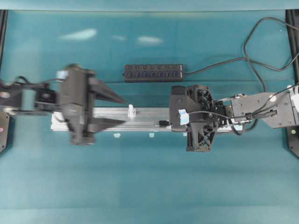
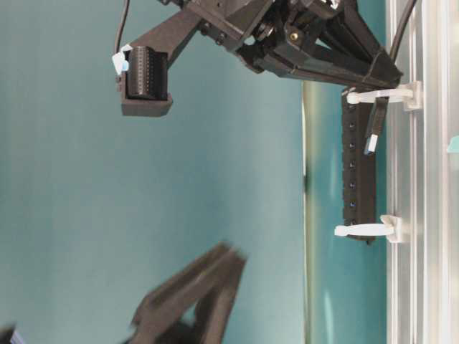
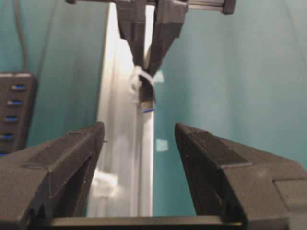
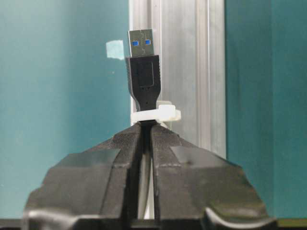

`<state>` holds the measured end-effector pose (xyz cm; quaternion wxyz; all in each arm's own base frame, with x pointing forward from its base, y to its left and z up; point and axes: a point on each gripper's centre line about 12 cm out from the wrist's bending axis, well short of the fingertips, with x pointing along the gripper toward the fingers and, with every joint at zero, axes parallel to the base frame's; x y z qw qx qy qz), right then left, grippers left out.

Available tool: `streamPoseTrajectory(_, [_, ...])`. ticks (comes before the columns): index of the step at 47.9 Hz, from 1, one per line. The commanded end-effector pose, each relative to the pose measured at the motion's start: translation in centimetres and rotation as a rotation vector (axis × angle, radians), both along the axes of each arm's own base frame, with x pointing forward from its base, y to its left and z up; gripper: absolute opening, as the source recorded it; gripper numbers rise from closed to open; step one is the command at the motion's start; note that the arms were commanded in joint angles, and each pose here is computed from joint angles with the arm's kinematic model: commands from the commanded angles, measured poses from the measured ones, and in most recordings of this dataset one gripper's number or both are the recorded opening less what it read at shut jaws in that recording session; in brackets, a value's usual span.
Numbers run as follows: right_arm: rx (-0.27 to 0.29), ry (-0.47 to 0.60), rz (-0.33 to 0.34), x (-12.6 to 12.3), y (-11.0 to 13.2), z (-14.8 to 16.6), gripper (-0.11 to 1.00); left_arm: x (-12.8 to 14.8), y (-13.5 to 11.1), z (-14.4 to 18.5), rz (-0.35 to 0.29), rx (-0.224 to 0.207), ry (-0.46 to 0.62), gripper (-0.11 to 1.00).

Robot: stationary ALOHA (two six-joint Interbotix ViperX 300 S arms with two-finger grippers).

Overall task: Pass the USB cable through three rings with both arms.
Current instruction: 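Move the left gripper toward the plug emerging from the ring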

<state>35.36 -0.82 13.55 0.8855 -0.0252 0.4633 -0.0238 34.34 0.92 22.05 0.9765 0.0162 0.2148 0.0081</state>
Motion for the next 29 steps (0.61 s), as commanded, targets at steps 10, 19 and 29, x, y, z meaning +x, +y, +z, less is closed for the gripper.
streamPoseTrajectory(10, [0.011,-0.046,-0.003,0.4,0.1,0.9,-0.09,3.7,-0.1,-1.0,0.004,-0.019,0.030,0.86])
streamPoseTrajectory(19, [0.013,-0.058,-0.001,0.5,0.2,1.0,-0.09,5.0,0.1,-3.2,0.008,-0.019,0.084,0.87])
streamPoseTrajectory(29, [0.015,-0.061,-0.002,0.5,0.2,1.0,-0.09,6.9,0.1,-5.6,0.004,-0.014,0.136,0.87])
